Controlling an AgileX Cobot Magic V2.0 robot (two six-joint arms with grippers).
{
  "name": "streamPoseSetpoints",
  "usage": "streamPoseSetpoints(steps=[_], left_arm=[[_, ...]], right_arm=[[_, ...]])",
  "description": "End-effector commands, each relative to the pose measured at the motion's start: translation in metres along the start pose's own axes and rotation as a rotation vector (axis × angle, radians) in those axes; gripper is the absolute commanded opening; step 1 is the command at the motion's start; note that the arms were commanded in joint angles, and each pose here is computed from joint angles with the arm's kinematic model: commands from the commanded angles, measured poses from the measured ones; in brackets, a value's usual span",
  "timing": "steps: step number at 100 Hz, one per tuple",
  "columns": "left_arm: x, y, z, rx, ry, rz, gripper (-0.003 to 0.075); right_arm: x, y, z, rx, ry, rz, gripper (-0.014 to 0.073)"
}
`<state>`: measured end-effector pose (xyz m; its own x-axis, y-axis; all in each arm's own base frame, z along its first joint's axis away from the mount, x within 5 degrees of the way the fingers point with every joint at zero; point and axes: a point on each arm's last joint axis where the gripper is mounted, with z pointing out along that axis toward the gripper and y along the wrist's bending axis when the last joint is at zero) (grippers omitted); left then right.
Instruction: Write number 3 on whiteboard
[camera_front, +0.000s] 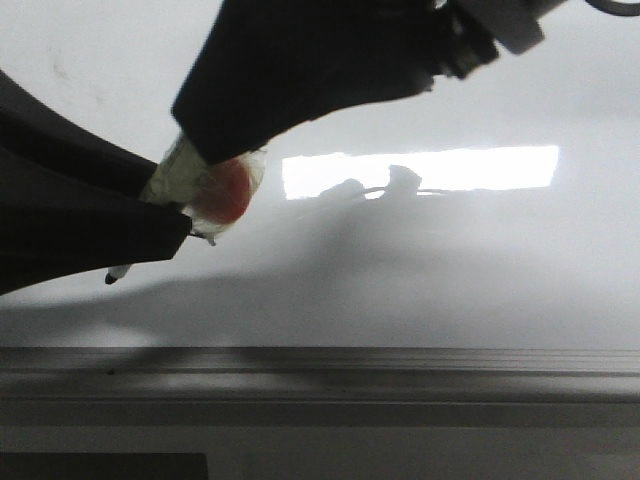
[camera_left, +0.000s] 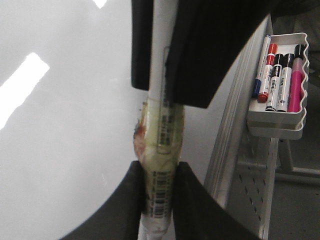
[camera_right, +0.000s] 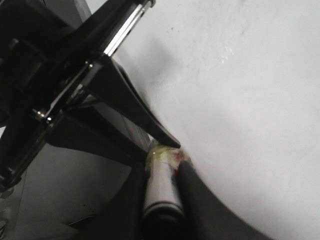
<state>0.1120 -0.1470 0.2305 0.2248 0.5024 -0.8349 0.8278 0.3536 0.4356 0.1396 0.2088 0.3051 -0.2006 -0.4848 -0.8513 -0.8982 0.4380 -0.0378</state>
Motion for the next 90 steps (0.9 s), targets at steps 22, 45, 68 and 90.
streamPoseSetpoints(steps=[22, 45, 68, 90], left_arm=[[-0.019, 0.009, -0.004, -0.048, -0.118, -0.047, 0.0362], [-0.01, 0.013, -0.024, -0.097, 0.026, -0.123, 0.0358], [-0.017, 0.016, -0.038, -0.134, -0.028, -0.16, 0.0333], [-0.018, 0.016, -0.039, -0.136, -0.033, -0.162, 0.0333]], right_arm=[[-0.024, -0.004, -0.011, 0.037, -0.116, -0.006, -0.0065], [-0.053, -0.016, -0.029, 0.044, -0.144, -0.001, -0.0065], [-0.07, -0.049, -0.05, 0.127, -0.147, 0.064, -0.0064], [-0.07, -0.064, -0.047, 0.135, -0.08, 0.091, -0.0064]])
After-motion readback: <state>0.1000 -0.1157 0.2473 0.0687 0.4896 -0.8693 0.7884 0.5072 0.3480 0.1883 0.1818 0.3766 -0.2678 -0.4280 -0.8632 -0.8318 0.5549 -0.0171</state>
